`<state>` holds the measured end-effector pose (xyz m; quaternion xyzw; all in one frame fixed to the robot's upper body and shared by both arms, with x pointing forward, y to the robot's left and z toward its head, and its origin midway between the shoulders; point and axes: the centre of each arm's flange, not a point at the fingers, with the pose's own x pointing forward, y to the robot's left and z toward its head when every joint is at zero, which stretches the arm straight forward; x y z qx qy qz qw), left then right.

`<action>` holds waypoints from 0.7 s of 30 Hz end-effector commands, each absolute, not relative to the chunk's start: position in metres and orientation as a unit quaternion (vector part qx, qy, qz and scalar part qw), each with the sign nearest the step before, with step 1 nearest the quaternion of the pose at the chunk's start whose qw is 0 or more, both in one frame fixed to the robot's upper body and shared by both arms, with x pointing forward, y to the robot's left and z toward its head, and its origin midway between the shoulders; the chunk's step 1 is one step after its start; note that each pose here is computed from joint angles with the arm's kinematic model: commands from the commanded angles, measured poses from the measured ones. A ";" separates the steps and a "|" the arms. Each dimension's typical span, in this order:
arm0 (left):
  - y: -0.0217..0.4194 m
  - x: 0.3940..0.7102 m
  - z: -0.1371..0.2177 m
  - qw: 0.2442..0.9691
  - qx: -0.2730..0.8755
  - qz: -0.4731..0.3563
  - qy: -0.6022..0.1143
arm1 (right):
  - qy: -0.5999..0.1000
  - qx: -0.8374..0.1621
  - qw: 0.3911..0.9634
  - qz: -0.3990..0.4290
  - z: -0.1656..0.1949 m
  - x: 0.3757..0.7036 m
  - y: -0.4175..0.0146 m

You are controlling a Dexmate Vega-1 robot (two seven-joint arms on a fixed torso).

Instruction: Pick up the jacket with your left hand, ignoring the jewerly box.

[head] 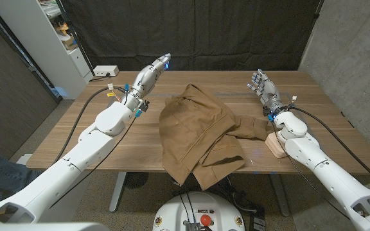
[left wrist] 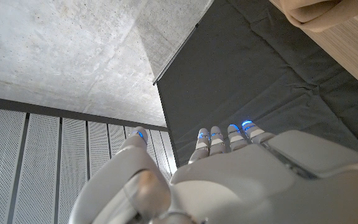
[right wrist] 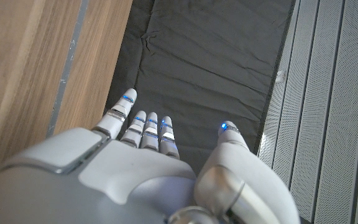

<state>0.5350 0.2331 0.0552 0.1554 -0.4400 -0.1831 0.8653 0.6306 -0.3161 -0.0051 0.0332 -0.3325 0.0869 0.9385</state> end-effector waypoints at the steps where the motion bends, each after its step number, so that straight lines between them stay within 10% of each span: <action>1: 0.223 0.530 0.059 0.859 0.177 -0.182 -0.444 | -0.334 0.036 0.938 0.087 -0.004 0.631 -0.317; 21: 0.215 0.518 0.064 0.851 0.219 -0.170 -0.447 | -0.339 0.038 0.936 0.086 -0.004 0.627 -0.320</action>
